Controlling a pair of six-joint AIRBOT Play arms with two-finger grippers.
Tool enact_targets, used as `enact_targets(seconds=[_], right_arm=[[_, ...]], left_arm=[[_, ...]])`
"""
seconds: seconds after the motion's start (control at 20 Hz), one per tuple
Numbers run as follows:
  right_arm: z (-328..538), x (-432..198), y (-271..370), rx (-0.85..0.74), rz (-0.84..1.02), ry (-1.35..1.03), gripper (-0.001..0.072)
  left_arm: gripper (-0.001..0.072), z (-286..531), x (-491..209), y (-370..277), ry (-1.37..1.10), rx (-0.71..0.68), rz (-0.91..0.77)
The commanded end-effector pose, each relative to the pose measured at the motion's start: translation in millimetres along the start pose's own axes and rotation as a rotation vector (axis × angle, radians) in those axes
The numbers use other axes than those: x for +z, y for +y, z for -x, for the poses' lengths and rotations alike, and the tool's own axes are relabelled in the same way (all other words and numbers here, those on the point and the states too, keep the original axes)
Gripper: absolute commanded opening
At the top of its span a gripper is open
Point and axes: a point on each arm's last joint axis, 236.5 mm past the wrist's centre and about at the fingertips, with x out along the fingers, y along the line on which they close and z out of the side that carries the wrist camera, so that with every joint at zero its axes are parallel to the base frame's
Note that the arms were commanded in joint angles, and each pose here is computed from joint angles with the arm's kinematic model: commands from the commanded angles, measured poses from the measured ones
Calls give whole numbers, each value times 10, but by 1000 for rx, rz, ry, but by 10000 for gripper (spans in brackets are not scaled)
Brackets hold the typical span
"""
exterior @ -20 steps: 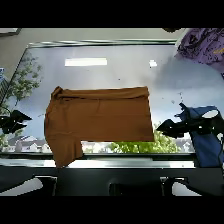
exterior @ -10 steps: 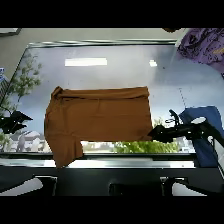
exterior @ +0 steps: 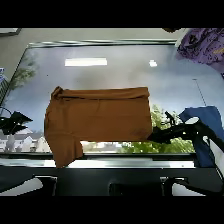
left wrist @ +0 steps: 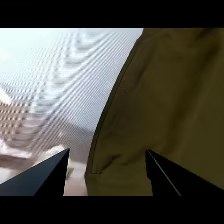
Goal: Fold the clothes and pants, and hang the long-sleeved shirts on hangers.
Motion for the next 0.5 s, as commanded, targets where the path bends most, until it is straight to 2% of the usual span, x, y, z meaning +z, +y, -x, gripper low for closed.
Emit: enact_targets(seconds=[0.0, 0.25, 0.45], right_arm=[[-2, -60, 3, -2, -8, 25, 33], [-2, -60, -5, -5, -2, 25, 33], [-2, -19, -24, -13, -1, 8, 33]], left_arm=[[546, 14, -122, 214, 33, 34, 24], [546, -175, -380, 272, 46, -107, 7], [546, -409, -631, 272, 86, -133, 1]])
